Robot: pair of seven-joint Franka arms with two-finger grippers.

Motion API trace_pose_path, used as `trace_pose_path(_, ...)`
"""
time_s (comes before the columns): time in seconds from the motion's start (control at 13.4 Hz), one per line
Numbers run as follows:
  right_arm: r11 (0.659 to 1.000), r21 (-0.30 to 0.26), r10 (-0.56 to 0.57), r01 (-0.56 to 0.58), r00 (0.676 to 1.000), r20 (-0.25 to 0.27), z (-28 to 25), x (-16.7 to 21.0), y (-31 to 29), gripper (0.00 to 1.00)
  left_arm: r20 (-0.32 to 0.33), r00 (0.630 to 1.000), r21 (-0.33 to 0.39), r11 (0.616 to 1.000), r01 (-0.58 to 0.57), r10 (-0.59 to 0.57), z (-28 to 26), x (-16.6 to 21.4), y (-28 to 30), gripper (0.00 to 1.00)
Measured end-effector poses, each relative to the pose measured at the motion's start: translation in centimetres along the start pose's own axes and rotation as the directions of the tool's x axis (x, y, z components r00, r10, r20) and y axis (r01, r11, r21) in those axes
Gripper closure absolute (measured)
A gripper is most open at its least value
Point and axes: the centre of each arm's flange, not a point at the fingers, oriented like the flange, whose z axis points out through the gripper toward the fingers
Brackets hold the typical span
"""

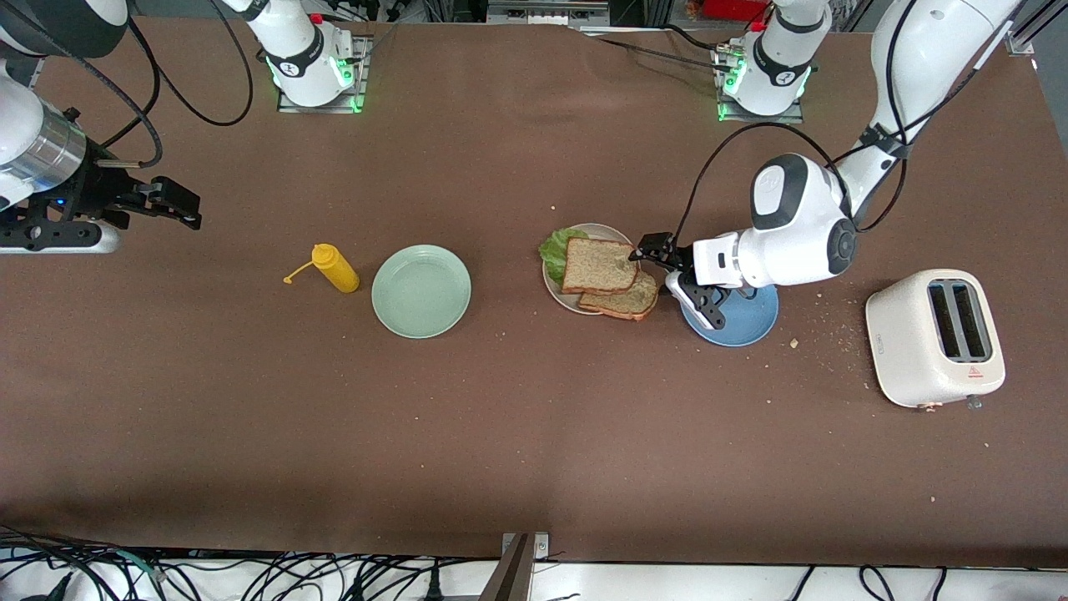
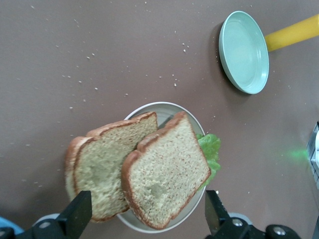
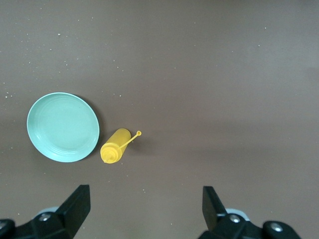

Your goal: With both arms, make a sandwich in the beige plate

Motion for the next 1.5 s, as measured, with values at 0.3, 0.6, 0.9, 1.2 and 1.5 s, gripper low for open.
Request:
trace_pose_path(0.3,1.0,0.001,0.002,-0.002,1.0,-0.009,-0.2,0.2,0.1,0.0,0.049,0.999,0.034,0.999,-0.003,0.001,-9.5,1.1,-2.1,0.0)
trace_pose_path(0.6,1.0,0.001,0.005,-0.005,1.0,-0.013,-0.4,0.2,0.3,0.0,0.178,0.976,0.191,0.977,0.092,-0.127,-19.4,1.5,-2.0,0.0)
trace_pose_path(0.9,1.0,0.001,0.005,-0.005,1.0,-0.013,-0.4,0.3,0.3,0.0,0.108,0.958,0.514,0.84,0.175,-0.266,-24.9,2.7,2.0,0.0)
trace_pose_path(1.2,1.0,0.001,0.006,-0.006,1.0,-0.013,-0.4,0.3,0.3,0.0,-0.058,0.919,0.569,0.744,0.351,-0.389,-29.3,1.9,5.7,0.0)
trace_pose_path(1.5,1.0,0.001,0.006,-0.006,1.0,-0.012,-0.3,0.3,0.3,0.0,-0.18,0.864,0.556,0.676,0.484,-0.47,-34.1,-1.1,5.7,0.0)
